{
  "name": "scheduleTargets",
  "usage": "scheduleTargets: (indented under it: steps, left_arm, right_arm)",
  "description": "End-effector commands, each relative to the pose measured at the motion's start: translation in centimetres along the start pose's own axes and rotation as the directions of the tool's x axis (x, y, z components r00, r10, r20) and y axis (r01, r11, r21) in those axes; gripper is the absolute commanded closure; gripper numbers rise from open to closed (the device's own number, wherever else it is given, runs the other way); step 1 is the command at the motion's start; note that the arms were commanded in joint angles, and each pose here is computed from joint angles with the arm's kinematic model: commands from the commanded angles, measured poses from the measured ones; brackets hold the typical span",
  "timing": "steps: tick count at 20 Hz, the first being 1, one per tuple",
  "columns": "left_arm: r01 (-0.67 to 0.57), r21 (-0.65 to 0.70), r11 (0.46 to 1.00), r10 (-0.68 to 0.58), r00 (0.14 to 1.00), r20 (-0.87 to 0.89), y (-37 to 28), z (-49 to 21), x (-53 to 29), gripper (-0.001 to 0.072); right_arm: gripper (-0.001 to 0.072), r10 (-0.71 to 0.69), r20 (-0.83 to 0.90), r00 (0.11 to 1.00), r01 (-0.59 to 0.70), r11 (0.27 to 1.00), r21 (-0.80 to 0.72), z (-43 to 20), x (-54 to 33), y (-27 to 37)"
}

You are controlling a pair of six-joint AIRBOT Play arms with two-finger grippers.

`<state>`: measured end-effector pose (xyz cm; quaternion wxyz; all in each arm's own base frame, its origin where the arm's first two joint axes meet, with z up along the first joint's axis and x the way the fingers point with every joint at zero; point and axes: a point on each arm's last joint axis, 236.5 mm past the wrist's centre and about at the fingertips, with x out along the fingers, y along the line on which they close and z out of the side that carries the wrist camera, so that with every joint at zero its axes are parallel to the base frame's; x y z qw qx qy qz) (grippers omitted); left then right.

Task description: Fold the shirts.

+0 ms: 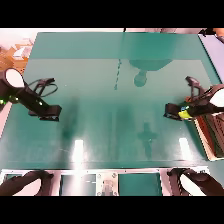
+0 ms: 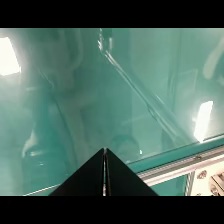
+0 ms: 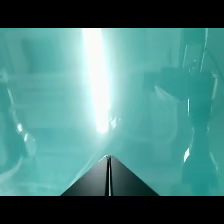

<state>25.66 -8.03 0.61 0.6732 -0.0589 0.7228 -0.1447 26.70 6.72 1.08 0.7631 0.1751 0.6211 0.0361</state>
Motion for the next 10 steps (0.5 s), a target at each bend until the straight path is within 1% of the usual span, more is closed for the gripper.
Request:
scheduleTargets:
  steps: [1,2,3,10]
  left_arm:
    - [0.004,-0.006,1.0,-0.004,1.0,0.002,-0.1,-0.95,1.05,0.0682]
    - [0.004,-0.006,1.0,-0.004,1.0,0.003,-0.1,-0.94,1.05,0.0682]
    - [0.004,-0.006,1.0,-0.004,1.0,0.002,-0.1,-0.95,1.05,0.0682]
    - [0.005,-0.006,1.0,-0.005,1.0,0.005,-0.13,-0.89,1.05,0.0682]
  right_arm:
    - [0.0597,0.03,-0.056,0.998,-0.033,0.997,-0.065,-3.01,1.32,2.39]
    - [0.0469,0.023,-0.082,0.996,-0.029,0.997,-0.072,-3.67,1.35,2.35]
    - [0.0432,0.025,-0.085,0.996,-0.031,0.997,-0.07,-3.74,1.35,2.4]
    - [0.0432,0.025,-0.085,0.996,-0.031,0.997,-0.07,-3.74,1.35,2.39]
